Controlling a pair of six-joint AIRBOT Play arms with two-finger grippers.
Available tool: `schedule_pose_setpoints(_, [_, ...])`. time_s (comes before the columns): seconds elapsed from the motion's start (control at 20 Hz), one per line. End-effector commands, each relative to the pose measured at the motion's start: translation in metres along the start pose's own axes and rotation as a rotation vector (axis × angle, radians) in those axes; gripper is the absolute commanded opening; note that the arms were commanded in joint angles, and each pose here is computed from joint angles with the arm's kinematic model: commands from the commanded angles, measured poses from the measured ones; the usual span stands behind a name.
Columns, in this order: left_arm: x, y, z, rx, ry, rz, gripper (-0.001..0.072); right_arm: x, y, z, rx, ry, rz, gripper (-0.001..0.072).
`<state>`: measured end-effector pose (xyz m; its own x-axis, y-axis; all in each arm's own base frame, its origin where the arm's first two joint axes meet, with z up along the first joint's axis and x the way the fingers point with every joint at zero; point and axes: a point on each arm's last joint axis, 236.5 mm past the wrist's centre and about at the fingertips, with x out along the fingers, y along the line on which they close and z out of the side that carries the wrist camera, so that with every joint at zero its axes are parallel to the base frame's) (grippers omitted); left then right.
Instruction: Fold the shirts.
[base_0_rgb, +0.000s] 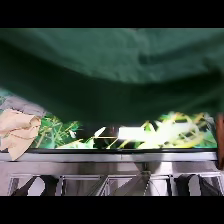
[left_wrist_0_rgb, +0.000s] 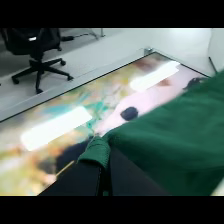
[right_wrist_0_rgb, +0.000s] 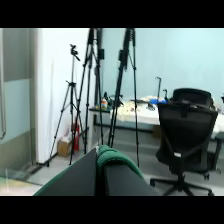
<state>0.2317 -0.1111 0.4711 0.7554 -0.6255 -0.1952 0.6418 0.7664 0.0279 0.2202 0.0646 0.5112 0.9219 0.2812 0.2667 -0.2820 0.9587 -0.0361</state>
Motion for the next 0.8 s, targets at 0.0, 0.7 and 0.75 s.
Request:
schedule_pose_setpoints(0.0, [0.015, 0.000, -0.022, -0.069, 0.081, -0.166, 0.0022, 0.013, -0.029, -0.051, 0.114, 0.186, 0.002, 0.0019])
schedule_pose_setpoints(0.7, [0.250, 0.137, -0.385, -0.760, 0.763, -0.379, 0.0020, 0.119, -0.092, -0.490, 0.754, 0.781, 0.109, 0.0020])
schedule_pose_setpoints(0.75, [0.262, 0.145, -0.400, -0.779, 0.771, -0.378, 0.0020, 0.127, -0.100, -0.513, 0.792, 0.779, 0.089, 0.0019])
